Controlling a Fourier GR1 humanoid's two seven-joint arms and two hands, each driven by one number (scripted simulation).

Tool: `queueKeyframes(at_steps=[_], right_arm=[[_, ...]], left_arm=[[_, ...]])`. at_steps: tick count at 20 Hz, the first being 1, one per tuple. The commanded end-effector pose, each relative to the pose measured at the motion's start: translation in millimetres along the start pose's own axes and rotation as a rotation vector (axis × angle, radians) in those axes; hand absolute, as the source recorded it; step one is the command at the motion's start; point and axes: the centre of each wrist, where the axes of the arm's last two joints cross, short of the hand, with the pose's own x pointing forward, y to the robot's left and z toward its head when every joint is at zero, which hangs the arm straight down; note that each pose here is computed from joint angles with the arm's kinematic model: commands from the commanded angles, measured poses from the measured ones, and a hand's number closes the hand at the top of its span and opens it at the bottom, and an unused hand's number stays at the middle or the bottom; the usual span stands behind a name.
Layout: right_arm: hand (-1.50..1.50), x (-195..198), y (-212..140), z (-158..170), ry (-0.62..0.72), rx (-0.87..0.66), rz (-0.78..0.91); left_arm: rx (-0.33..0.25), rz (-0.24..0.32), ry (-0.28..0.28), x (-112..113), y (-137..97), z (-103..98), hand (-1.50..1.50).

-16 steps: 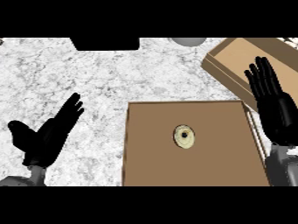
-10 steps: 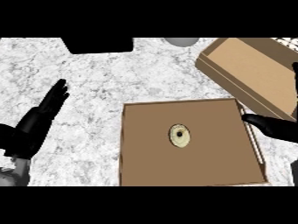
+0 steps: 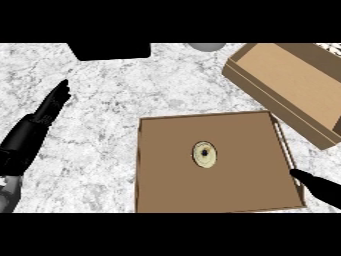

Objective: Pick the cupcake from the tray and place it in the cardboard box

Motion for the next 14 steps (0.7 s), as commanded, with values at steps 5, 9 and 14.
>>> queueKeyframes(at_steps=[5, 9, 14], right_arm=[[-1.50, 50.6, -5.9, 46.8, 0.027, 0.159, 0.318], [-1.50, 56.1, 6.5, 46.5, 0.128, 0.366, 0.496], [-1.50, 95.9, 34.9, 45.0, 0.176, 0.482, 0.569]], left_arm=[[-0.054, 0.005, -0.055, 3.8, -16.8, -18.4, 0.00], [-0.060, -0.022, -0.072, -2.1, -10.3, -20.6, 0.00], [-0.094, -0.025, -0.102, 4.7, -17.2, -26.4, 0.00]])
